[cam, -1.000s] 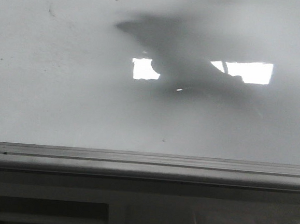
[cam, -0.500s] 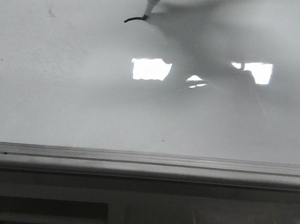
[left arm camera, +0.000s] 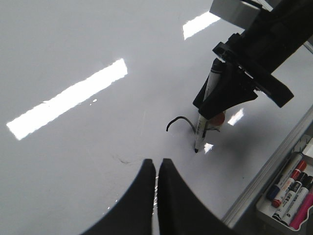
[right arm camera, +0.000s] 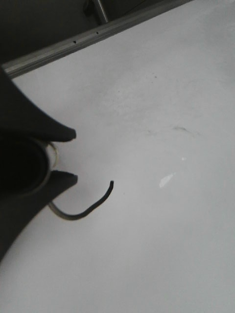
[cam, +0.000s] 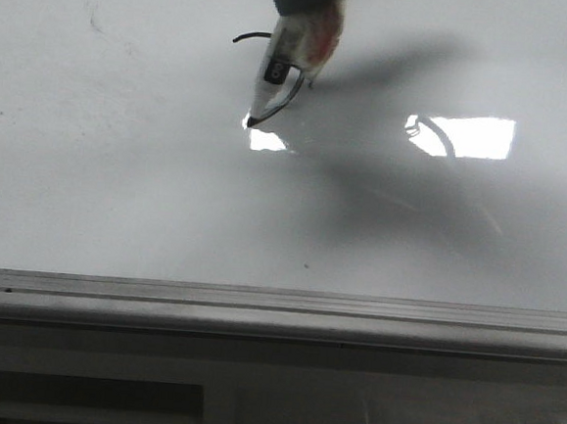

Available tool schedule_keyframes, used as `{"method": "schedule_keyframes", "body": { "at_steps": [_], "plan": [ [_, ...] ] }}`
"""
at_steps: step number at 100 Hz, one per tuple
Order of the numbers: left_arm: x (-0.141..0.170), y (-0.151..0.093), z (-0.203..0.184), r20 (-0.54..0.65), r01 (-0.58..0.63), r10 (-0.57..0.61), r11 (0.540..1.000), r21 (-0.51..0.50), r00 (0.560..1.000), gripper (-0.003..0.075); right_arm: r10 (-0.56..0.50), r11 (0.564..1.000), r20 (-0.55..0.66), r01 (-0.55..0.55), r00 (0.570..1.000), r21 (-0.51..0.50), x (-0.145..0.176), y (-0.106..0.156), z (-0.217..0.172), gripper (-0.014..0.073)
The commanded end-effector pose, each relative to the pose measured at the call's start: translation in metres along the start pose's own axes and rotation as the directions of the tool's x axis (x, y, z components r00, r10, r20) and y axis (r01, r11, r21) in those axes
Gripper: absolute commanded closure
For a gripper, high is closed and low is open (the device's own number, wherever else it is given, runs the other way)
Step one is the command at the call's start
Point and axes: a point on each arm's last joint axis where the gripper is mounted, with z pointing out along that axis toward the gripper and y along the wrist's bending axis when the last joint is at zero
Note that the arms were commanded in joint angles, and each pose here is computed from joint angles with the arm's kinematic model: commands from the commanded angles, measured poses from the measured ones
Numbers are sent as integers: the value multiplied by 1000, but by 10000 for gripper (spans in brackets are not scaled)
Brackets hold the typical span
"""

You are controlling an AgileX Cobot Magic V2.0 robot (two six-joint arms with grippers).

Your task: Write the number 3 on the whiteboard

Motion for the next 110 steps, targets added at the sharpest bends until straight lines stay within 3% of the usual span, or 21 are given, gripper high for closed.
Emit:
{"method": "schedule_keyframes", "body": {
  "at_steps": [1,41,63,89,100,110],
  "plan": [
    [-11,4,-1,68,40,-38,999,-29,997,741,-31,996,75,25,997,89,-10,-9,-2,632],
    [-11,4,-1,69,42,-40,999,-28,997,741,51,987,27,-54,998,150,8,-33,-47,632],
    [-11,4,-1,70,44,-42,999,-27,997,741,158,984,4,-158,987,81,28,-15,-29,632],
    [-12,3,-1,78,59,-57,998,-18,995,741,103,995,3,-103,995,12,26,18,12,634],
    [-12,3,-1,81,63,-62,998,-15,995,741,122,992,10,-122,992,1,23,19,10,634],
    [-12,3,-1,79,65,-64,998,-11,995,741,104,994,73,-101,992,-51,0,23,-13,634]
  ]
}}
